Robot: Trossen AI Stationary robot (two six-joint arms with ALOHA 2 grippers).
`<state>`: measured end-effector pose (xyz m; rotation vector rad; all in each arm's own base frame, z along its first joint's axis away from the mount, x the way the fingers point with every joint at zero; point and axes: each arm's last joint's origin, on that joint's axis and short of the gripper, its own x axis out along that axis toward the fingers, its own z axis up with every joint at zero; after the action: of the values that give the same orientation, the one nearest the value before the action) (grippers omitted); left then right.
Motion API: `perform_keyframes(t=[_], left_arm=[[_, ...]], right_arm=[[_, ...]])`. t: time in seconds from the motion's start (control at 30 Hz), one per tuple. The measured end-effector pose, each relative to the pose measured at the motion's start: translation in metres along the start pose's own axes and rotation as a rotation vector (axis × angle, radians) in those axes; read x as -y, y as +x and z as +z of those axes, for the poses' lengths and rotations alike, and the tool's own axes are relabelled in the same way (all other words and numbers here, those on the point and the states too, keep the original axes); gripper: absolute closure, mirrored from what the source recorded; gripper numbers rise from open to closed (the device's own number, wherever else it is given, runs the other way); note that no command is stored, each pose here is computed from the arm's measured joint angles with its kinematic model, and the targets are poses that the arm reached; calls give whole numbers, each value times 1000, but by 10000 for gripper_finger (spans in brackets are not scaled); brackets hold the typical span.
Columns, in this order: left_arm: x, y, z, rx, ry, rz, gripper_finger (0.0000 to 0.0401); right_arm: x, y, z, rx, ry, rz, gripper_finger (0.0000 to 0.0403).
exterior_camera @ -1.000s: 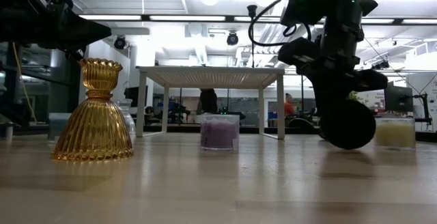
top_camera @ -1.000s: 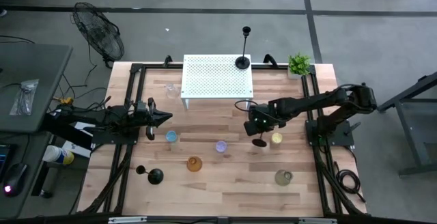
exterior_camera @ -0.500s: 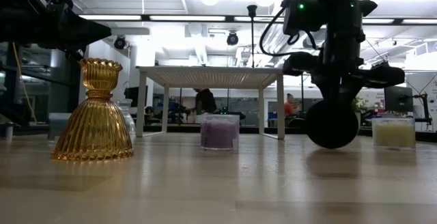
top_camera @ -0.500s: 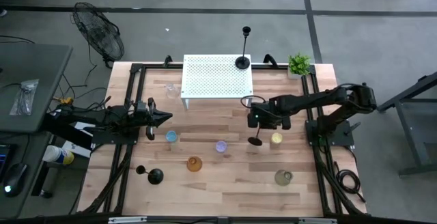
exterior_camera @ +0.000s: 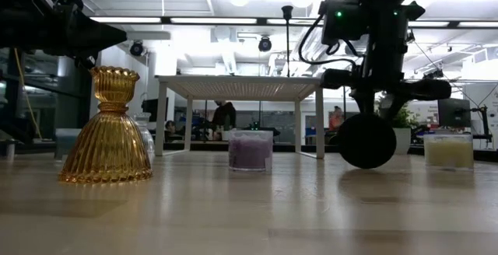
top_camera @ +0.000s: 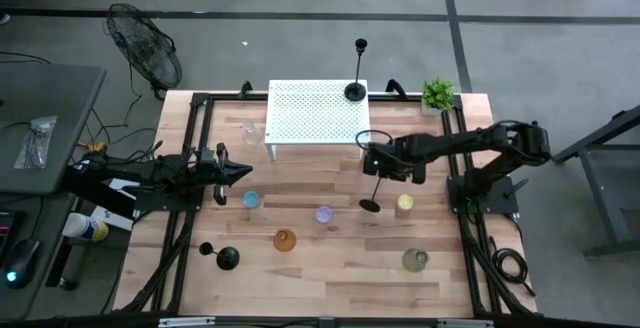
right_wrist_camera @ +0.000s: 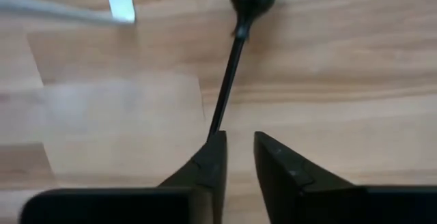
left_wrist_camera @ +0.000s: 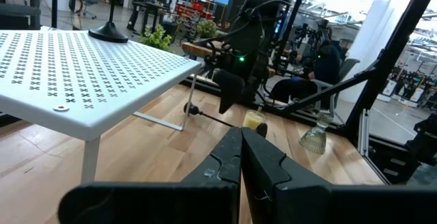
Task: Pick & Place candle stick holders
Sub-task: Put the top black candle holder on the shelf
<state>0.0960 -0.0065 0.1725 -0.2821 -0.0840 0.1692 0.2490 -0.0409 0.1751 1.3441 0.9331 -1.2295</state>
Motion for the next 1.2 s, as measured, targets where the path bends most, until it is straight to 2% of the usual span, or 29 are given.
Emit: perform_keyframes(t=[0.17, 0.3, 0.77, 1.2], left_arm=[[0, 0, 0, 0, 0, 0, 400], [0, 0, 0, 0, 0, 0, 400], [0, 0, 0, 0, 0, 0, 400], [0, 0, 0, 0, 0, 0, 400]], right_arm=[[-1, 6, 6, 46, 60, -23, 279], [-2, 11, 8, 86, 75, -35, 264], [-3, 31, 24, 162, 119, -107, 262], [-2, 32, 26, 236, 108, -120, 270]])
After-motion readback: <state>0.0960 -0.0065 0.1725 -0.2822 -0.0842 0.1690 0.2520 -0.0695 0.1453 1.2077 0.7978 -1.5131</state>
